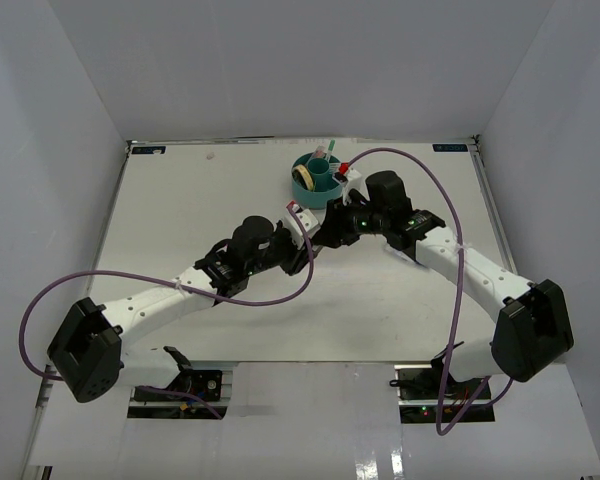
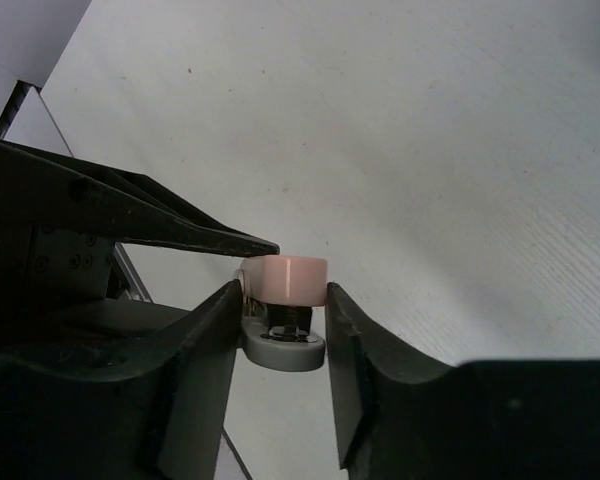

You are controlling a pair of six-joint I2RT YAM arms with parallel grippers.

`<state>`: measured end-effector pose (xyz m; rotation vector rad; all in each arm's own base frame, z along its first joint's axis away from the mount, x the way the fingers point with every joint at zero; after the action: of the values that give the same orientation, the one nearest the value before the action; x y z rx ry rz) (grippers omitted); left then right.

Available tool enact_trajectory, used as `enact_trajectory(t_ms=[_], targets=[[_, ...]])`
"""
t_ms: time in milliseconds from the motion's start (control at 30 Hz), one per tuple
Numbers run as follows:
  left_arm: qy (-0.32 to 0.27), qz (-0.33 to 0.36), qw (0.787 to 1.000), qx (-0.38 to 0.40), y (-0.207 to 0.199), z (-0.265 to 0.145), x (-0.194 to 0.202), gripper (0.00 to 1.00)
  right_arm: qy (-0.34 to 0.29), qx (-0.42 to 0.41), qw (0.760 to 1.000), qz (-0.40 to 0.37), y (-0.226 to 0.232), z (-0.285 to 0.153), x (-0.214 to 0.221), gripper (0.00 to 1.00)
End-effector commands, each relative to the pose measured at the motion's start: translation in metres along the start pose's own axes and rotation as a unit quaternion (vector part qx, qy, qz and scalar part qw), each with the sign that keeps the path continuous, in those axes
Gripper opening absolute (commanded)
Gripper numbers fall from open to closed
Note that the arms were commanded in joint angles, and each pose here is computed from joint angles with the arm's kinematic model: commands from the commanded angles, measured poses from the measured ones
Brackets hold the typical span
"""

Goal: Sort the stationery into containers
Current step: Place the stationery in the storage box.

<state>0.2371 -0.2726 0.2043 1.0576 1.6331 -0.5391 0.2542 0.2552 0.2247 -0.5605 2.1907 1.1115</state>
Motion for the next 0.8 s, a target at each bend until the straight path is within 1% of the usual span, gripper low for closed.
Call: enact_trajectory(t_ms=[0, 67, 133, 233, 267, 367, 400, 500, 633, 733, 767], targets=[[-0.018, 0.007, 1.000, 0.013, -0.003, -0.002, -0.007, 0.29, -0.029, 0.001, 0.999, -0.014, 0.009, -0.012, -0.015, 0.41], [-0.018, 0.006, 1.000, 0.013, -0.003, -0.001, -0.007, 0.29, -0.031, 0.003, 0.999, -0.014, 0.009, -0.013, -0.015, 0.36], [-0.014, 0.004, 1.000, 0.009, -0.003, 0.000, -0.005, 0.30, -0.032, 0.006, 0.999, -0.015, 0.008, -0.013, -0.015, 0.29], [-0.003, -0.011, 1.000, -0.002, -0.001, 0.002, -0.002, 0.41, -0.038, 0.017, 0.999, -0.014, 0.005, -0.015, -0.016, 0.22], [0.001, -0.015, 1.000, -0.008, 0.000, 0.003, 0.000, 0.56, -0.041, 0.024, 0.999, -0.014, 0.003, -0.015, -0.017, 0.21], [0.015, -0.025, 0.999, -0.027, 0.005, 0.005, 0.003, 0.74, -0.042, 0.035, 0.998, -0.011, -0.002, -0.016, -0.017, 0.18], [0.019, -0.029, 0.999, -0.031, 0.005, 0.006, 0.005, 0.87, -0.044, 0.040, 0.998, -0.010, -0.004, -0.016, -0.018, 0.16], [0.020, -0.034, 0.998, -0.053, 0.011, 0.006, 0.004, 0.98, -0.050, 0.063, 0.997, -0.008, -0.011, -0.016, -0.019, 0.15], [0.028, -0.056, 0.992, -0.106, 0.024, 0.004, 0.005, 0.98, -0.065, 0.109, 0.992, -0.005, -0.024, -0.015, -0.025, 0.14], [0.045, -0.109, 0.978, -0.169, 0.044, -0.003, 0.009, 0.98, -0.087, 0.168, 0.982, 0.007, -0.039, -0.014, -0.036, 0.11], [0.048, -0.123, 0.970, -0.202, 0.055, -0.006, 0.006, 0.98, -0.105, 0.197, 0.975, 0.016, -0.044, -0.016, -0.044, 0.10]])
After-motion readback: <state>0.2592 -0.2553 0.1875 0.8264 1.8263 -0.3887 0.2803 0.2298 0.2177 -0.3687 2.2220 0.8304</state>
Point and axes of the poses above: each gripper's point midway between its finger pads, its own z axis out along the fingers, its own y axis along the line the jaws close on, x = y × z, the point moved 5 cm from there along -z, back along the fingers, and after that the axes turned 7 degrees about z, right-handed, at the moved point
